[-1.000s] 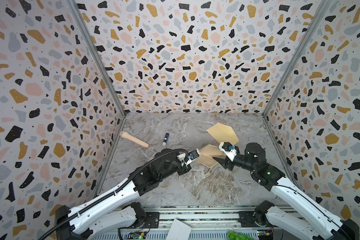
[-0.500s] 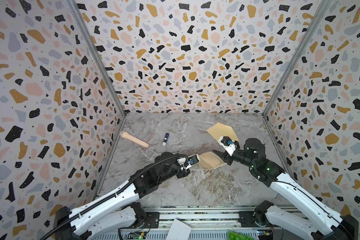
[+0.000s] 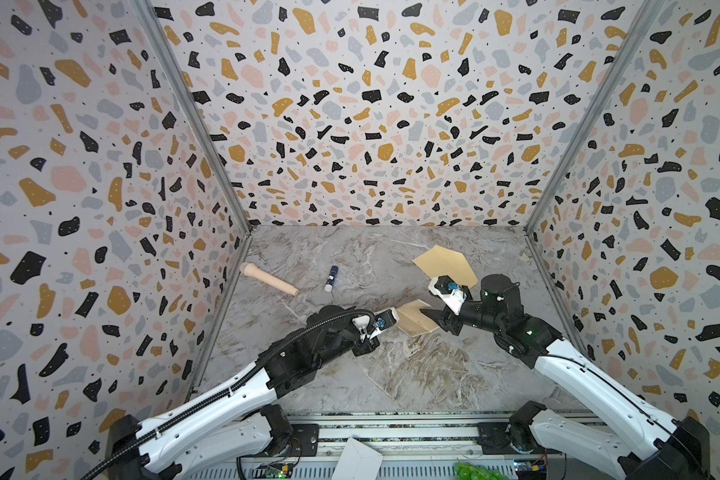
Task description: Place the letter into the envelope and seal it
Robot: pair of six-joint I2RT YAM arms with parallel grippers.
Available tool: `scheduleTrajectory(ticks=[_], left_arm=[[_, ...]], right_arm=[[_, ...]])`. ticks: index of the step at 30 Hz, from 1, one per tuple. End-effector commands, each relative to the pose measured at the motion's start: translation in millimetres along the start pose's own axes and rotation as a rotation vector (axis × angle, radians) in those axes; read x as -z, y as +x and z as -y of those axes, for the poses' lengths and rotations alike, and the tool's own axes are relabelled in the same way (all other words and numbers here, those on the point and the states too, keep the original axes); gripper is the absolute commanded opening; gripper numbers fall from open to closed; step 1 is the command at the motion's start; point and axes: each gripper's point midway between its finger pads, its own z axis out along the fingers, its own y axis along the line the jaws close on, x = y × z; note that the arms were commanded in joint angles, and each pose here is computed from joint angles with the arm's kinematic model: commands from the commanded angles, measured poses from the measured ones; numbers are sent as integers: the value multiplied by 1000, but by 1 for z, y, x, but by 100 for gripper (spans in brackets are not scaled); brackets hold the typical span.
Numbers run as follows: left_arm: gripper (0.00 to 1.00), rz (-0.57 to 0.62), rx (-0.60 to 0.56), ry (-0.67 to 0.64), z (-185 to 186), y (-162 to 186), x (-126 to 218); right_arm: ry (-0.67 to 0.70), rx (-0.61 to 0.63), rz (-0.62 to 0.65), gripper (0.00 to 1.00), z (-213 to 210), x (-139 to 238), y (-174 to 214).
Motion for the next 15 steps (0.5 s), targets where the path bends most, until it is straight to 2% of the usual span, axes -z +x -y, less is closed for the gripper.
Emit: scheduleTrajectory(ticks=[1, 5, 10, 12, 15], left_arm=[[0, 78, 0, -19, -4, -16, 5], [0, 91, 0, -9, -2, -18, 7], [0, 107, 0, 10, 1, -20, 8], [1, 119, -1, 30, 4, -22, 9], [13, 146, -4, 71, 11, -27, 11]], right_arm=[[1, -25, -7, 48, 2, -3, -6], [-18, -39, 20, 30, 0, -8, -12], [-34, -60, 80, 3, -4, -7, -23], [-21, -71, 105, 0, -1, -4, -28], [14, -77, 135, 0, 4, 1, -35]])
